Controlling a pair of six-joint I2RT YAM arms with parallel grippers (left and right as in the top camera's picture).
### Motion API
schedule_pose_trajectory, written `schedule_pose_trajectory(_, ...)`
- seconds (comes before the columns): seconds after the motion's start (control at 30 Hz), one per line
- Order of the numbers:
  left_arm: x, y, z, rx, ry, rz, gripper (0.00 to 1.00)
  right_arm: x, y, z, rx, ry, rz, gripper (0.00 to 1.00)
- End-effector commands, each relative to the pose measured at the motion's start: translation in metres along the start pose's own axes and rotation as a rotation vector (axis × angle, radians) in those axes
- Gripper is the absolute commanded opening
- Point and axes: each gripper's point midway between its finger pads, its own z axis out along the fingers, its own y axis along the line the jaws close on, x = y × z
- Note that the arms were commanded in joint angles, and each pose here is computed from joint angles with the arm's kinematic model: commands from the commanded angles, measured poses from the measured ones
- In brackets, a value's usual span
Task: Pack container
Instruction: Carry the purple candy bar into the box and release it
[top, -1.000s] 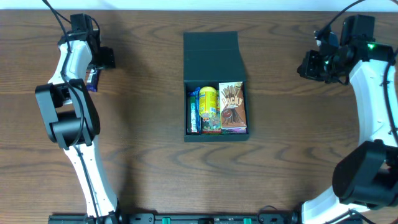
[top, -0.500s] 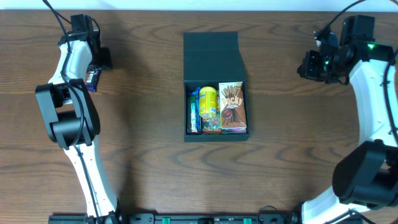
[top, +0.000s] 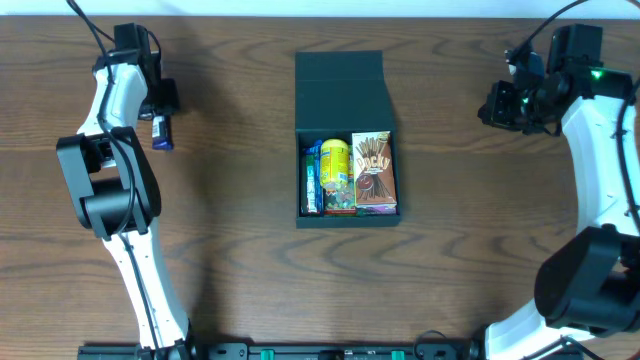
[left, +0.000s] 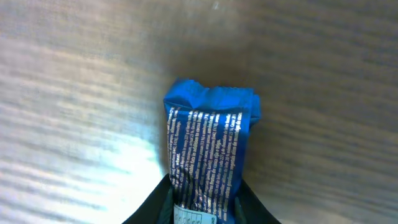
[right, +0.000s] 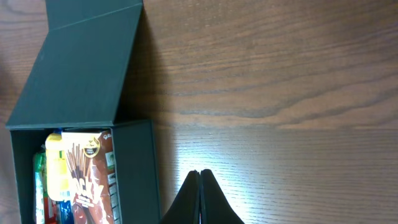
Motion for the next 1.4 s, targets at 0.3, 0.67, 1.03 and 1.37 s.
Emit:
schedule_pose_trajectory(0.3, -0.021, -0.059, -0.103, 0.037, -0.024, -0.034, 0.13, -0.013, -0.009, -0.010, 0.058, -0.056, -0.027, 0.01)
schedule_pose_trajectory(0.67, 0.102, -0.256, -0.177, 0.182, 0.168, 0.196, 0.06, -0.036, -0.009, -0.012, 0.057, -0.146, -0.060, 0.02)
schedule_pose_trajectory(1.03, 0.171, -0.294, -0.190, 0.037, 0.220, 0.165, 0.06, -0.057, -0.007, -0.016, 0.060, -0.231, -0.133, 0.02)
schedule_pose_trajectory(1.37, 0.186, -0.280, -0.169, -0.137, 0.178, 0.022, 0.06, -0.063, -0.006, -0.018, 0.065, -0.255, -0.185, 0.02)
